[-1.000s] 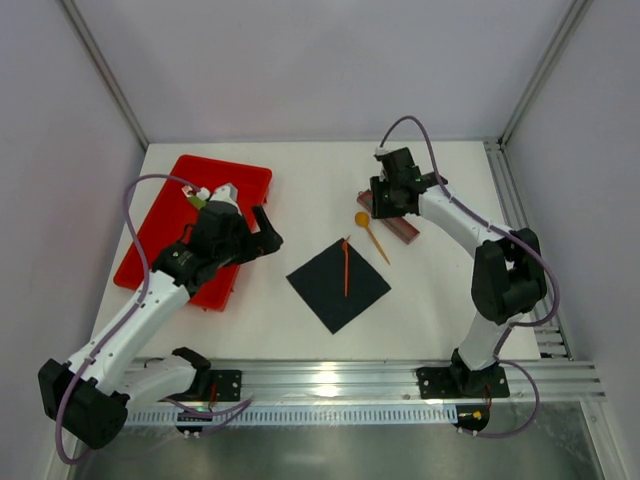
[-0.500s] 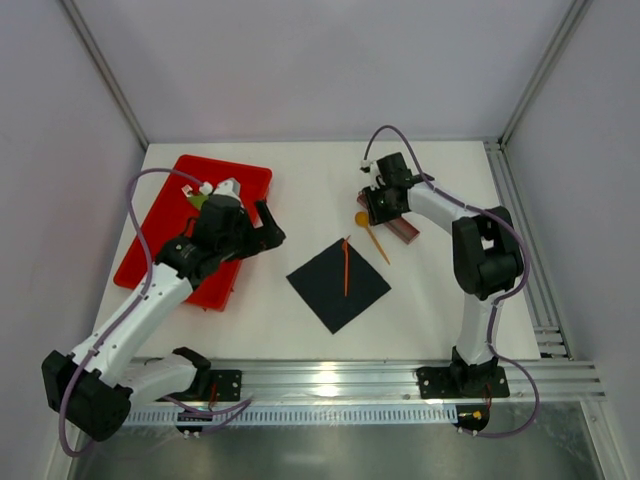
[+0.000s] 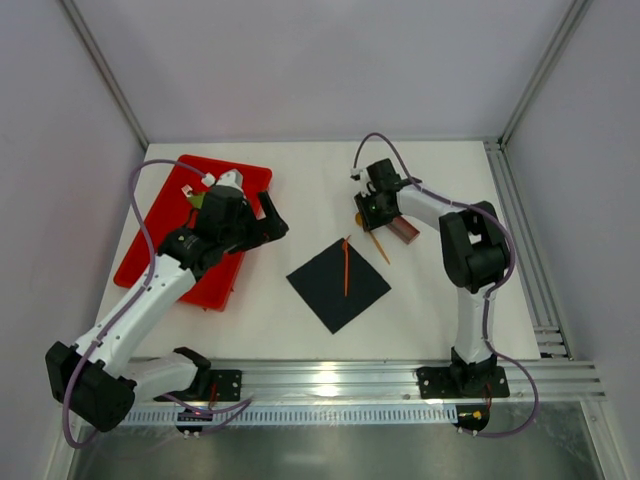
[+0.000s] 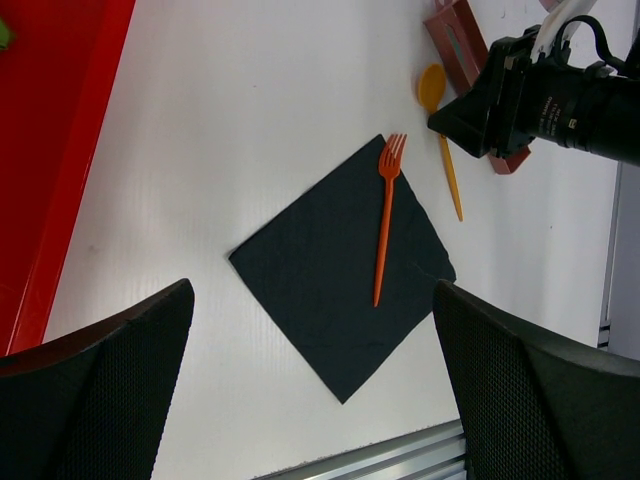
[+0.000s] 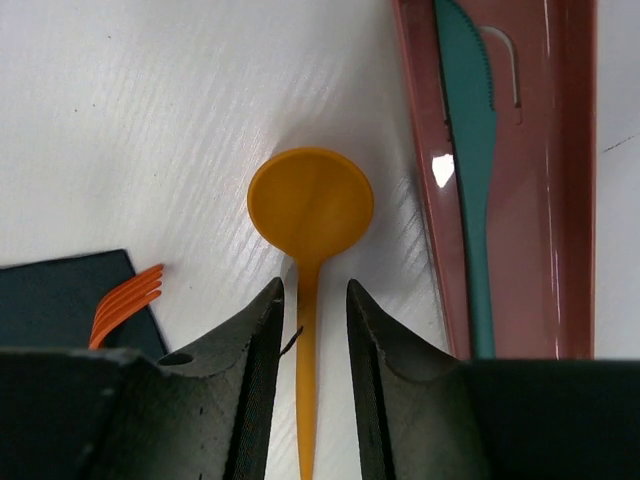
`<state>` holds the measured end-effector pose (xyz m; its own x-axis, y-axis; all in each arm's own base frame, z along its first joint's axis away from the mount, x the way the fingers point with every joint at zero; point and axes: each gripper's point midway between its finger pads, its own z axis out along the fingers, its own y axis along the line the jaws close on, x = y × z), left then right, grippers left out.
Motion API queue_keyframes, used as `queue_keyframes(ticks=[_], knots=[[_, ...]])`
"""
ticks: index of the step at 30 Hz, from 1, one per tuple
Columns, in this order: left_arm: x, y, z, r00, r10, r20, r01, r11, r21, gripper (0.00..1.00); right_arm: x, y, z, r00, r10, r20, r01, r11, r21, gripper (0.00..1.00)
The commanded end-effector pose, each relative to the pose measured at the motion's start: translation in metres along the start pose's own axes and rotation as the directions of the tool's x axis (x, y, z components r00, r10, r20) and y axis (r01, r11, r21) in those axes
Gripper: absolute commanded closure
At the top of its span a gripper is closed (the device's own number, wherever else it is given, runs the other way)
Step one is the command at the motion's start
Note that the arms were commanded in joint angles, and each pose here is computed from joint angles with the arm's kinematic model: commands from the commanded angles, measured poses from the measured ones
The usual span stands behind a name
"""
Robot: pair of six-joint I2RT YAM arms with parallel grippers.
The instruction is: Place the utensils on the paper napkin and roll it up
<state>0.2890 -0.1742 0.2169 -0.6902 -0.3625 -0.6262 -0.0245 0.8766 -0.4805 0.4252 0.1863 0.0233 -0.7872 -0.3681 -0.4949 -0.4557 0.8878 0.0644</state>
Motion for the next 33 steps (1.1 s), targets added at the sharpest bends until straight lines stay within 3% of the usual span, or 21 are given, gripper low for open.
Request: queue_keyframes(ticks=[1, 5, 9, 17, 26, 29, 33], knots=[[-0.016, -0.011, -0.01, 0.999, 0.0, 0.047, -0.002, 0.999, 0.037, 0.0, -0.004, 0.003, 0.001, 1.0, -0.022, -0.021, 0.023, 1.0, 0.013, 0.67], [-0.018, -0.013, -0.014, 0.998, 0.004, 0.058, -0.007, 0.999, 0.043, 0.0, 0.0, 0.002, 0.005, 0.998, -0.029, -0.048, 0.031, 0.999, 0.04, 0.77], [-0.022, -0.014, -0.018, 0.998, 0.011, 0.069, -0.014, 0.999, 0.044, 0.0, -0.01, -0.001, -0.004, 0.997, -0.076, -0.025, 0.078, 0.994, 0.077, 0.96], [-0.025, -0.017, -0.022, 0.997, 0.002, 0.078, -0.007, 0.998, 0.059, 0.0, -0.074, -0.019, -0.069, 0.977, -0.175, 0.126, 0.151, 0.972, 0.183, 0.96], [-0.023, -0.013, -0.028, 0.996, 0.001, 0.088, -0.006, 0.998, 0.057, 0.0, -0.091, -0.047, -0.066, 0.963, -0.225, 0.146, 0.184, 0.95, 0.251, 0.96], [-0.023, -0.012, -0.028, 0.995, 0.005, 0.096, -0.01, 0.999, 0.054, 0.0, -0.093, -0.046, -0.079, 0.979, -0.143, 0.145, 0.103, 0.962, 0.254, 0.96], [-0.025, -0.011, -0.024, 0.995, 0.014, 0.102, -0.019, 0.999, 0.049, 0.0, -0.081, -0.043, -0.101, 0.986, 0.063, 0.156, -0.104, 0.957, 0.27, 0.96]])
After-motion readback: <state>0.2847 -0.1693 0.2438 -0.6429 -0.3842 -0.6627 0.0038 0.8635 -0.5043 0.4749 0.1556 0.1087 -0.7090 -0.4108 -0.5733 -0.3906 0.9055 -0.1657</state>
